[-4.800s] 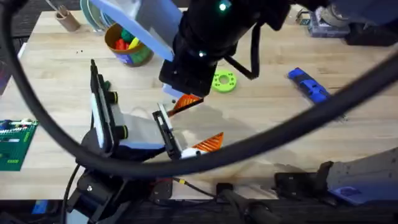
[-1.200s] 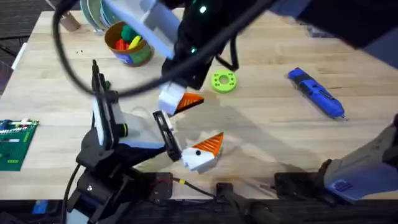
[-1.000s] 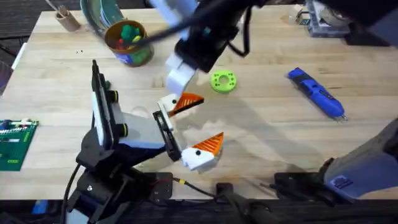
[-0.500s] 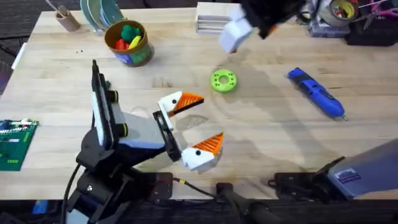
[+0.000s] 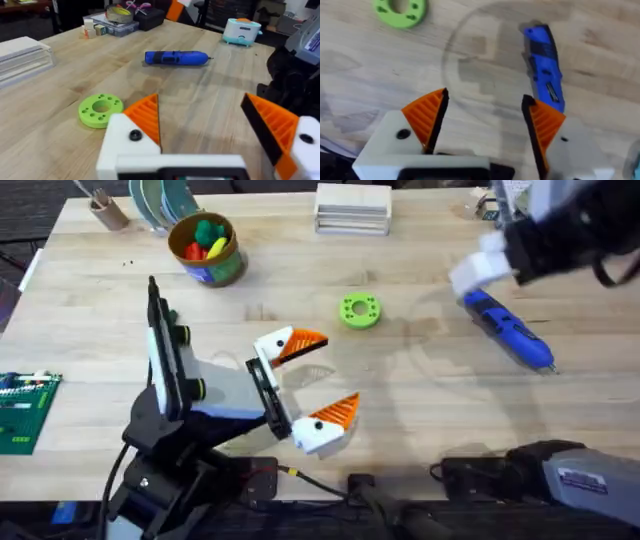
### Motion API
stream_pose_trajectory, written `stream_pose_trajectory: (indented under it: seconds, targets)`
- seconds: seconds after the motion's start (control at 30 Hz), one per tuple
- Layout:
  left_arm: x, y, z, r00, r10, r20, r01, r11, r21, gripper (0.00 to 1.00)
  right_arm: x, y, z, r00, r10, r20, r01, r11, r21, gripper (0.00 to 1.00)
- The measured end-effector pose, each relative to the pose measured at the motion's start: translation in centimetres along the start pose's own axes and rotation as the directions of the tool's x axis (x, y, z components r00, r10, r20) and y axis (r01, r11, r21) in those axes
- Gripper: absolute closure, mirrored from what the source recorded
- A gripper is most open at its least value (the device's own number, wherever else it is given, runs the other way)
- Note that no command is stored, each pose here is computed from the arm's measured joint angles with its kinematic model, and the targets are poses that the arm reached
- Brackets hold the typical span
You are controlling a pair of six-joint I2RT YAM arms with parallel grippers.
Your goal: Pick up the gripper from the table and insert it into the empty holder that is missing its gripper. Then pick up a screw, insert it into the mounting hole, and use the screwdriver to tighten it. Finally, clean up the table by picking up the vegetable and placing it into the bucket.
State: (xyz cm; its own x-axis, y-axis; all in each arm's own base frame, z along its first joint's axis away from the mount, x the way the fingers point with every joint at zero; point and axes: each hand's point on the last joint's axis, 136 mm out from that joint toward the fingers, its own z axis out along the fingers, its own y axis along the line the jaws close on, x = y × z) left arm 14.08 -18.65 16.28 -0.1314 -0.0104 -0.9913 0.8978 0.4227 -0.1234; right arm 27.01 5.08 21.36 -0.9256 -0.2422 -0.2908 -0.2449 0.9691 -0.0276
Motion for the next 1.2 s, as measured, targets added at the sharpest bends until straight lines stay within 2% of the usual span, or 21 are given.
stream_pose_trajectory:
  seconds: [0.07,0.13,0.17,0.27,0.3,0.4,0.57,0.63,0.73,0.8,0.9,1.0,1.1,1.2]
  targets:
    - [0.0,0.0,0.0,1.0,0.0,0.0,0.0,1.0,0.0,0.111,1.3,-1.2,0.2,0.999,0.034,-0.014,-0.034,0.999,0.023,0.058]
    - [0.0,0.0,0.0,1.0,0.001,0.0,-0.001,1.0,0.0,0.319,2.4,-2.4,0.4,0.998,0.068,-0.018,-0.067,0.997,0.043,0.058]
    - [0.0,0.0,0.0,1.0,0.002,0.0,-0.002,1.0,0.0,0.433,2.7,-2.8,0.4,0.996,0.084,-0.016,-0.083,0.995,0.052,0.058]
    - [0.0,0.0,0.0,1.0,0.002,0.0,-0.002,1.0,0.0,0.889,2.3,-3.9,0.1,0.993,0.113,0.029,-0.115,0.991,0.071,0.057]
    - [0.0,0.0,0.0,1.0,0.004,0.0,-0.004,1.0,0.0,0.969,2.0,-4.2,0.0,0.992,0.119,0.048,-0.122,0.99,0.077,0.055]
    - [0.0,0.0,0.0,1.0,0.004,0.0,-0.004,1.0,0.0,0.983,1.6,-4.8,0.0,0.989,0.131,0.063,-0.136,0.987,0.085,0.056]
    - [0.0,0.0,0.0,1.0,0.004,0.0,-0.004,1.0,0.0,0.984,1.9,-5.0,0.8,0.99,0.137,0.02,-0.138,0.987,0.087,0.057]
    - [0.0,0.0,0.0,1.0,0.004,0.0,-0.004,1.0,0.0,0.984,1.2,-5.3,1.1,0.991,0.126,0.035,-0.128,0.987,0.094,0.057]
    - [0.0,0.0,0.0,1.0,0.004,0.0,-0.004,1.0,0.0,0.984,0.0,-5.7,1.6,0.998,0.037,0.059,-0.043,0.993,0.108,0.057]
    - [0.0,0.0,0.0,1.0,0.004,0.0,-0.004,1.0,0.0,0.984,-0.4,-5.8,1.8,0.995,-0.086,0.052,0.08,0.99,0.117,0.057]
    - [0.0,0.0,0.0,1.0,0.004,0.0,-0.004,1.0,0.0,0.984,0.5,-5.7,2.0,0.942,-0.335,-0.016,0.334,0.936,0.108,0.057]
    - [0.0,0.0,0.0,1.0,0.005,0.0,-0.005,1.0,0.0,0.984,1.2,-6.6,1.8,0.849,-0.52,-0.093,0.528,0.839,0.131,0.056]
    - [0.0,0.0,0.0,1.0,0.004,0.0,-0.004,1.0,0.0,0.984,1.3,-7.6,1.7,0.78,-0.608,-0.147,0.625,0.765,0.155,0.056]
    - [0.0,0.0,0.0,1.0,0.004,0.0,-0.004,1.0,0.0,0.984,1.1,-7.8,1.6,0.735,-0.659,-0.16,0.678,0.718,0.156,0.056]
